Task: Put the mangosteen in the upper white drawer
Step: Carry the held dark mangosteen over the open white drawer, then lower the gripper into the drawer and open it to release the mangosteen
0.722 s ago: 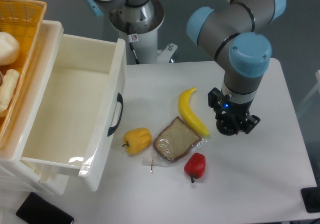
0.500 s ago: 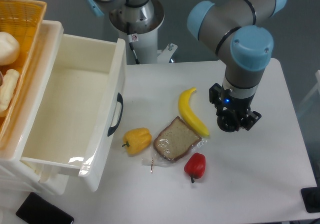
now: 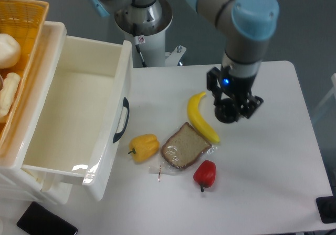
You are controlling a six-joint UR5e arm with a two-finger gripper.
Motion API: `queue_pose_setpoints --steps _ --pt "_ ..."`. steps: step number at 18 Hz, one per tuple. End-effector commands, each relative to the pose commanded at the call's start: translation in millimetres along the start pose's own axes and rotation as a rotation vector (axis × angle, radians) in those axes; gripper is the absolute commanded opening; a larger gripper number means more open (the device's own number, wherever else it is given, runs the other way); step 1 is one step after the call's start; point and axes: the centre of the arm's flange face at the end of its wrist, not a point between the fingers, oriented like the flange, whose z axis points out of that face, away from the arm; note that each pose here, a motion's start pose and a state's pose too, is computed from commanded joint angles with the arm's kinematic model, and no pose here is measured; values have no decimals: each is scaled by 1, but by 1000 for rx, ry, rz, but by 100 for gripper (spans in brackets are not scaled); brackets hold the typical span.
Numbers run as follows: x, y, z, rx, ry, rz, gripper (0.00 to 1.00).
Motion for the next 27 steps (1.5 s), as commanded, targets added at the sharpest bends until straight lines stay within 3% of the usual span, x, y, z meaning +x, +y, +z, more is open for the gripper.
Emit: queue_pose_setpoints --steps 4,12,19,27 --pt "38 -45 -23 117 -3 -4 7" --pt "117 -143 -17 162 61 77 8" --pt "149 -168 10 146 121 134 8" --pt "163 -200 88 90 242 226 11"
